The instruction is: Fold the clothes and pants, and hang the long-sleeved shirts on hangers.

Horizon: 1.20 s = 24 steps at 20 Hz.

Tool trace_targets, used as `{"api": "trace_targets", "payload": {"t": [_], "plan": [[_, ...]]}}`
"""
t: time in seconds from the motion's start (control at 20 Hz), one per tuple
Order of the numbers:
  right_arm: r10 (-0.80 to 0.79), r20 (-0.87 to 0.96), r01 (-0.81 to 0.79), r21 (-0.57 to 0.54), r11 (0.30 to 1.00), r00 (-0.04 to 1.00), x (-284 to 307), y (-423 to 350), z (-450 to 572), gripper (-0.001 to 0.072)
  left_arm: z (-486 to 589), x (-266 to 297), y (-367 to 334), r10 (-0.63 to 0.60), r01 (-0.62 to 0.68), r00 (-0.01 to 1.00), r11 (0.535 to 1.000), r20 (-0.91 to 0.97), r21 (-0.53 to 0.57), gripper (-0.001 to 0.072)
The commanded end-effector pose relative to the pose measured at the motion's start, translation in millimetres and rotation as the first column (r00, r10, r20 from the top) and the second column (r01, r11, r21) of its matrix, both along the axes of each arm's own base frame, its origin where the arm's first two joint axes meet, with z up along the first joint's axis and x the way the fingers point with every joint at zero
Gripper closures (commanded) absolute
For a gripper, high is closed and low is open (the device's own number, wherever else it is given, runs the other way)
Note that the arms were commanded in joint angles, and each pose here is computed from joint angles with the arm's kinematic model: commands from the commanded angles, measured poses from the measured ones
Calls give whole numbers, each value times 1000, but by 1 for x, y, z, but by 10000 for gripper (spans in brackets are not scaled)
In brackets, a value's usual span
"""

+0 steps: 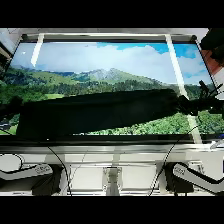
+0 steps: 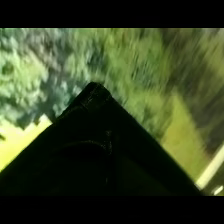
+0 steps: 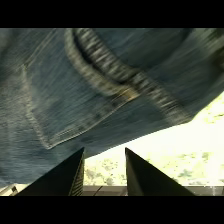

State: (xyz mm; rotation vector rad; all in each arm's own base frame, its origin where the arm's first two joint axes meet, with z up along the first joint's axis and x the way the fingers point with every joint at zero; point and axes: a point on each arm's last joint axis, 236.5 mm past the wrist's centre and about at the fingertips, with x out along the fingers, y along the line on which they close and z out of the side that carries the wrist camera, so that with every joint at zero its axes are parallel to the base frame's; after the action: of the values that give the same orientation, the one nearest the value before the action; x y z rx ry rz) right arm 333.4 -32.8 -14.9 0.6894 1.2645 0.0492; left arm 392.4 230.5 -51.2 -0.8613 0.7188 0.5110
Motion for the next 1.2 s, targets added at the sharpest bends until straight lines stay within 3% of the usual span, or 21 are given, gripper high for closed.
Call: {"api": "trace_targets", "payload": {"t": [0.0,0.1,0.15,0.2,0.25,0.55,0.7,0.75,0.8,1.0,1.15], "plan": [[-12,25,13,-19,1000,1000,6,-4,0,442,5,20,20,235,-214,963,964,129,-157,685],[-31,52,33,-39,999,998,13,-10,1,442,-14,24,19,290,-258,950,938,114,-230,670],[-38,62,41,-46,998,997,16,-13,1,442,-21,25,19,312,-278,944,926,107,-254,583],[-43,71,47,-52,998,997,18,-15,1,442,-27,26,20,336,-299,936,915,103,-270,441],[-26,73,30,-56,998,997,18,-12,1,445,-30,27,23,344,-307,933,913,103,-268,419],[314,72,-305,-111,946,947,23,102,-14,484,23,60,48,218,-198,949,974,226,-106,412],[430,98,-418,-123,900,897,31,181,-42,636,55,77,50,121,-117,953,993,279,-34,386],[437,112,-425,-110,898,893,34,205,-51,663,62,82,45,63,-64,956,998,286,-5,317],[446,120,-438,-90,894,887,37,229,-61,688,69,86,36,-14,8,957,1000,289,24,309],[513,113,-513,-29,858,851,61,302,-86,688,70,86,-13,-279,273,922,960,268,60,309],[500,139,-503,-17,864,855,91,328,-88,688,60,76,-30,-373,370,903,928,214,56,311]]}}
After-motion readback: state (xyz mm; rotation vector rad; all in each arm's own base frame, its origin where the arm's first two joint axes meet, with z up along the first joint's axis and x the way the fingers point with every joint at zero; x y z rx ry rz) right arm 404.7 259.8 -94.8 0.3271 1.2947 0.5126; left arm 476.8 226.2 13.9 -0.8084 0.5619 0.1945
